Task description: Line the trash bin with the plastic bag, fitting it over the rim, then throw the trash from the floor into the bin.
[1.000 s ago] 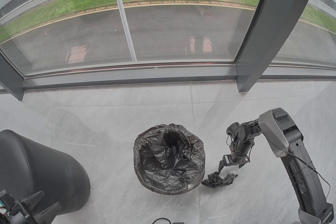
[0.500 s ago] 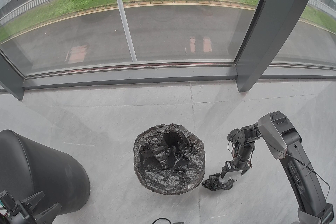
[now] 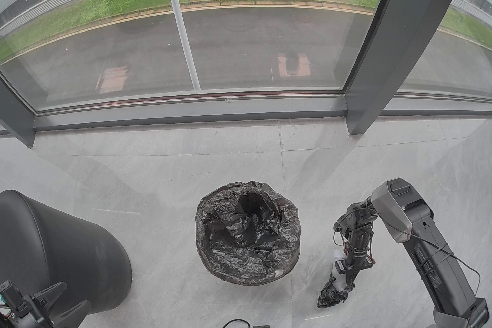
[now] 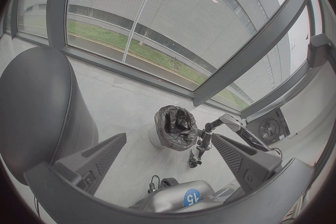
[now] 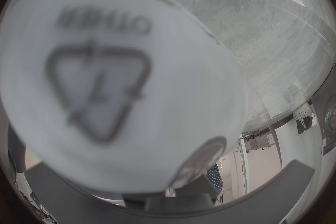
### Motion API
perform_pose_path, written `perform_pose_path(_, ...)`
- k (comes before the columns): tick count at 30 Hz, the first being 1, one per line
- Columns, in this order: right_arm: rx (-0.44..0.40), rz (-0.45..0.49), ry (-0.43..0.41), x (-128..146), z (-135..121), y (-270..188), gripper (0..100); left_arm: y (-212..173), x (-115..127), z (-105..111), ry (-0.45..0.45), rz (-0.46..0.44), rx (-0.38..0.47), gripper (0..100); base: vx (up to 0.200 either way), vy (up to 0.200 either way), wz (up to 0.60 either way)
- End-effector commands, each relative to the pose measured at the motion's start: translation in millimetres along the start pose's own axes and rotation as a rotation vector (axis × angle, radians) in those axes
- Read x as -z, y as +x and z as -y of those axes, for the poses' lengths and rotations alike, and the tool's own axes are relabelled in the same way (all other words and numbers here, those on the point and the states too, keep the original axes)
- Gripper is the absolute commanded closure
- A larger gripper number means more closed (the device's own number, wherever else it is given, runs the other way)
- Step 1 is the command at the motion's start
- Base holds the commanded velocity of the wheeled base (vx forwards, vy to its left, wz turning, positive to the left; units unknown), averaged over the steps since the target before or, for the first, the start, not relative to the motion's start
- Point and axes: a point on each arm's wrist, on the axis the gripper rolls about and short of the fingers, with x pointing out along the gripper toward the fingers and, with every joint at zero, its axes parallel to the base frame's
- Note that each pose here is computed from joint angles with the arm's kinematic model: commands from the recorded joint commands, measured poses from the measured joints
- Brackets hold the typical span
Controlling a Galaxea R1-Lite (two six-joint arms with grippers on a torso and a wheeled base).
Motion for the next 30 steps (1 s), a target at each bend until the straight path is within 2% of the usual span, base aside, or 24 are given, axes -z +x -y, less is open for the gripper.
perform_pose_path(1, -0.002, 0.003, 0.023, 0, 1, -4, 100, -1, 0, 0, 0.000, 0.007, 0.004, 0, 0.000, 0.000, 0.00)
perform_pose_path(13, -0.033, 0.152, 0.042, 6, -1, -90, 100, -2, 1, 0, -0.001, 0.015, 0.006, 0, 0.000, 0.000, 0.00)
perform_pose_path(15, -0.044, 0.214, 0.040, 11, 0, -120, 100, -3, 2, -1, 0.002, 0.031, 0.014, 0, 0.000, 0.000, 0.00)
perform_pose_path(17, -0.047, 0.230, 0.038, 12, -1, -129, 100, -4, 2, 0, 0.002, 0.040, 0.018, 0, 0.000, 0.000, 0.00)
perform_pose_path(18, -0.055, 0.279, 0.042, 22, 1, -158, 100, -6, 1, 0, 0.004, 0.055, 0.021, 0, 0.000, 0.000, 0.00)
perform_pose_path(20, -0.061, 0.306, 0.042, 28, 2, -176, 100, -6, 0, 0, 0.003, 0.061, 0.016, 0, 0.000, 0.000, 0.00)
perform_pose_path(24, -0.091, 0.465, 0.051, 56, 12, -245, 100, -11, -4, 2, 0.028, 0.106, -0.009, 0, 0.000, 0.000, 0.00)
perform_pose_path(27, -0.129, 0.574, 0.057, 80, 22, -288, 100, -22, -7, 4, 0.112, 0.200, -0.025, 0, 0.000, 0.000, 0.00)
perform_pose_path(29, -0.152, 0.613, 0.050, 91, 23, -304, 100, -27, -8, 5, 0.153, 0.222, -0.043, 0, 0.000, 0.000, 0.00)
perform_pose_path(30, -0.172, 0.658, 0.041, 107, 23, -323, 100, -32, -8, 5, 0.195, 0.239, -0.091, 0, 0.000, 0.000, 0.00)
